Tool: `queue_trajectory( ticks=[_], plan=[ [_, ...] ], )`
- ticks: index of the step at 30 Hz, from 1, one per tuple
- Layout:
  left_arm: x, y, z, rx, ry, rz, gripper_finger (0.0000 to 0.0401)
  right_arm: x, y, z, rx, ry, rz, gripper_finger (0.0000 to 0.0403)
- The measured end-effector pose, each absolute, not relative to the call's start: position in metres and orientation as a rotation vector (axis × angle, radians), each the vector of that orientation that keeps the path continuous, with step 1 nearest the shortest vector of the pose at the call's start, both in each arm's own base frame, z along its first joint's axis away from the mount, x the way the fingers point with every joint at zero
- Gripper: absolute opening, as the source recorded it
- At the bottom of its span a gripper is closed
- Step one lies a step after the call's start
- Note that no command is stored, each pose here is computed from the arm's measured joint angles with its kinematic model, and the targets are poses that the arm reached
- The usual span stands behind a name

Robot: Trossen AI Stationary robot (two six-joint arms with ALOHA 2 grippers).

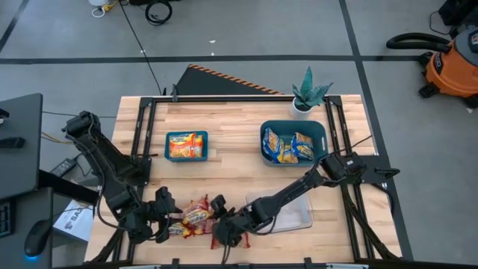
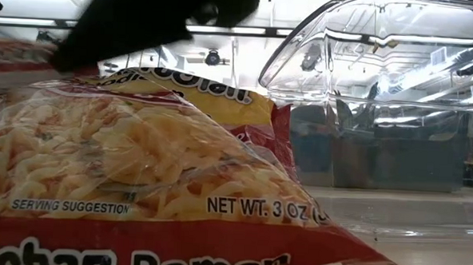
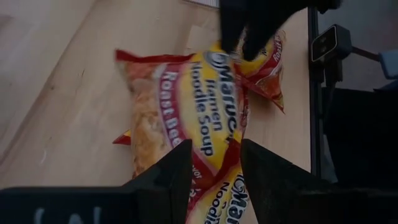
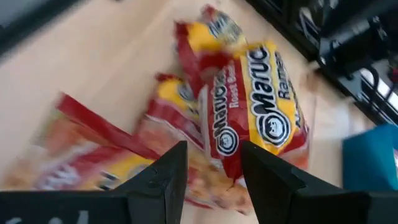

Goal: Sort Maruchan noodles
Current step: Put the red noodle pack into the transparent bin

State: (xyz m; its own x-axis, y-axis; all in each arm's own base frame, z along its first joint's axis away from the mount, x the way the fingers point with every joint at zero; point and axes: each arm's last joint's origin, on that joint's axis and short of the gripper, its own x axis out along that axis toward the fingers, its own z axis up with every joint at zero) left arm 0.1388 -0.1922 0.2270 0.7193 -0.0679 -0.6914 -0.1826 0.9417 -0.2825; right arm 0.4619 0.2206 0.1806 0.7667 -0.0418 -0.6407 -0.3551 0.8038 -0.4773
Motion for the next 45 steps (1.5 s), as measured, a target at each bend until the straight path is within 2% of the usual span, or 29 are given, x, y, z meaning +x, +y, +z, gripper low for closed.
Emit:
queue_trajectory(
  ticks=[13,20,24,33,38,45],
  plan=[
    [0.139,-0.193,0.227,-0.380,0.764,0.071,0.0141,0.459,0.215,0.179,-0.714,0.700,0.058,0.0140],
    [0.144,-0.198,0.213,-0.318,0.784,0.113,0.0141,0.454,0.212,0.183,-0.735,0.739,0.006,0.0139],
    [0.146,-0.201,0.206,-0.297,0.794,0.129,0.0141,0.455,0.210,0.180,-0.777,0.752,0.019,0.0139],
    [0.151,-0.208,0.187,-0.253,0.818,0.176,0.0141,0.466,0.192,0.179,-0.714,0.754,0.087,0.0133],
    [0.153,-0.207,0.185,-0.251,0.814,0.193,0.0141,0.468,0.190,0.180,-0.716,0.738,0.107,0.0097],
    [0.157,-0.205,0.187,-0.256,0.814,0.198,0.0141,0.469,0.191,0.181,-0.724,0.726,0.137,0.0009]
  ],
)
